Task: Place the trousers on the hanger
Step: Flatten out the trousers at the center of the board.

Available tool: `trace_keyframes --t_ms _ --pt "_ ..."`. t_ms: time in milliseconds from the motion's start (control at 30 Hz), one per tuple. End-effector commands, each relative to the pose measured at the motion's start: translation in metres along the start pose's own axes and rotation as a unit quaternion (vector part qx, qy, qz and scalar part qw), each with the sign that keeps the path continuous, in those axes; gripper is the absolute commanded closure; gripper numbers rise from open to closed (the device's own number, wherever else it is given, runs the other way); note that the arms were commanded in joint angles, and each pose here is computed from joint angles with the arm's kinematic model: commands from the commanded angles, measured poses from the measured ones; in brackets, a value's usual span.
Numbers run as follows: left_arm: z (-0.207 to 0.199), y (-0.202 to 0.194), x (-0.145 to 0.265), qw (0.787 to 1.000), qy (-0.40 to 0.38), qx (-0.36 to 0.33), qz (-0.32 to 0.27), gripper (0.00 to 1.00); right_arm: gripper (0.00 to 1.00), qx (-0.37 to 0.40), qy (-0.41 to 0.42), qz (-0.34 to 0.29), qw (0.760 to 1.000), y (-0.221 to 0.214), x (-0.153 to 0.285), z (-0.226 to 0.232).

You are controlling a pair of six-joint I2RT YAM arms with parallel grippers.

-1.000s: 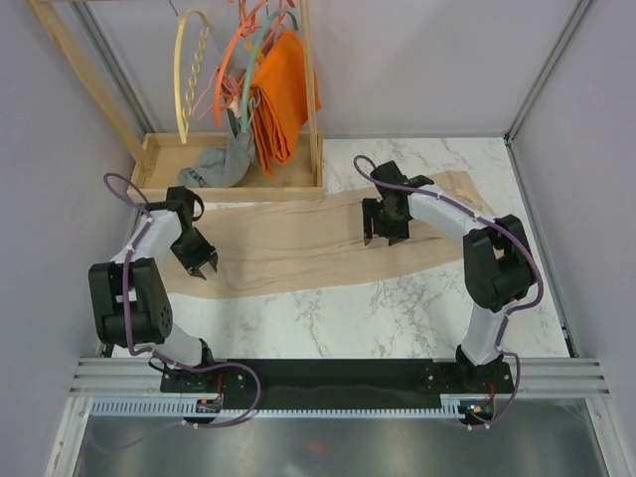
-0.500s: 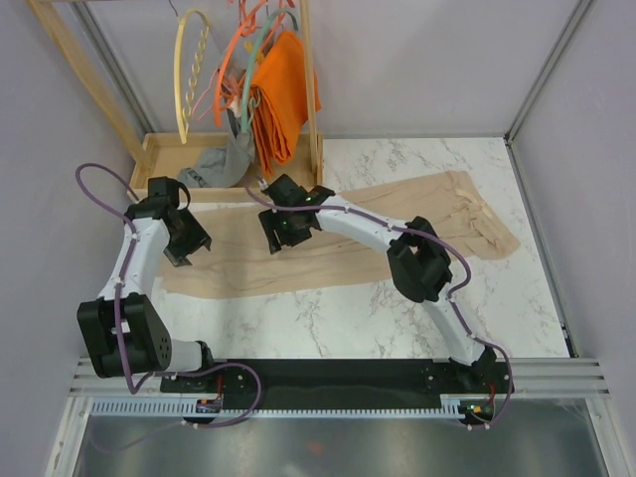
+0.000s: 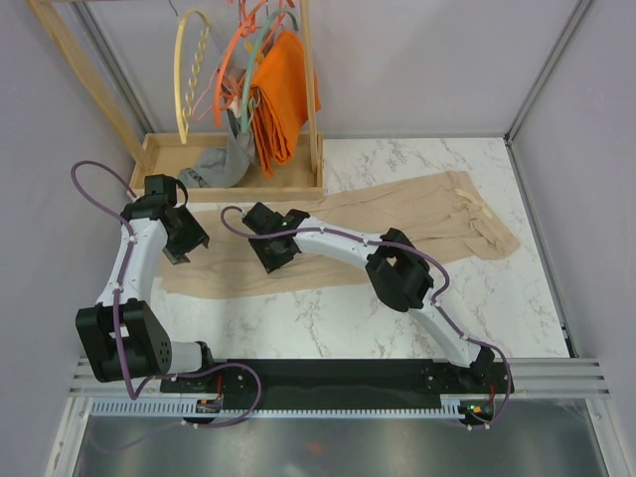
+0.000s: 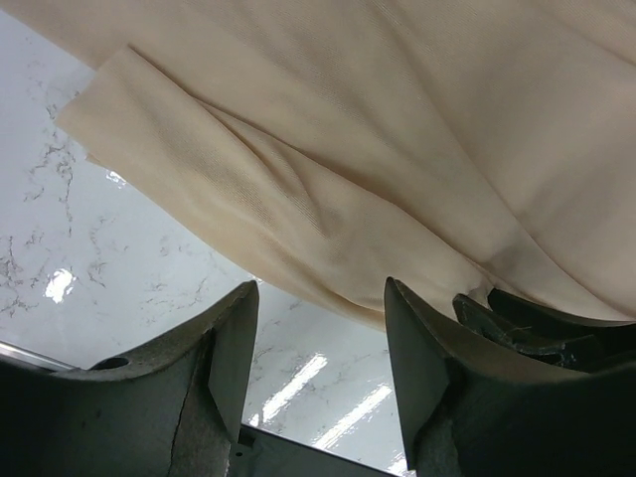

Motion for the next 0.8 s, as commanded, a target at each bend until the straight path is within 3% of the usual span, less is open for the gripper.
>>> trace_keyframes --t_ms 0,67,100,200,433,600,667,767 --pt "-0.005 0.011 0.013 0.999 -0.021 -0.015 -0.025 0.39 0.60 0.001 -0.031 -0.022 0.999 0.014 0.001 -0.005" --pt "-0.004 0.010 0.014 0.999 -0.020 -0.015 -0.026 0.39 0.73 0.000 -0.031 -0.021 0.999 0.013 0.000 -0.004" --pt "-0.004 0.011 0.014 0.999 -0.021 -0.014 -0.027 0.39 0.84 0.001 -0.032 -0.022 0.999 0.014 0.001 -0.002" --pt "-0.004 0.011 0.016 0.999 -0.021 -0.013 -0.031 0.40 1.00 0.014 -0.038 -0.029 0.999 0.017 0.008 0.005" --pt "0.001 0.015 0.020 0.999 -0.009 -0.007 -0.047 0.40 1.00 0.054 -0.006 -0.034 0.998 0.006 0.061 0.036" --pt "0.003 0.017 0.022 0.998 -0.006 -0.006 -0.054 0.40 1.00 0.081 0.041 0.003 0.996 -0.049 0.088 0.062" --pt "0.004 0.016 0.023 0.998 -0.004 -0.004 -0.057 0.41 1.00 0.092 0.049 -0.017 0.994 -0.053 0.098 0.068" --pt "0.011 0.012 0.022 0.998 0.005 0.002 -0.055 0.41 1.00 0.099 0.075 0.026 0.992 -0.089 0.089 0.072"
Point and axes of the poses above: each gripper's point midway between its finger pads, its own x axis back along the fingers, its own z axis along the line the jaws close on, y = z × x, the point moved 2 cm from there along x, back along the fingers, and after that the axes turned 10 degrees about x, right-handed, at the moved point
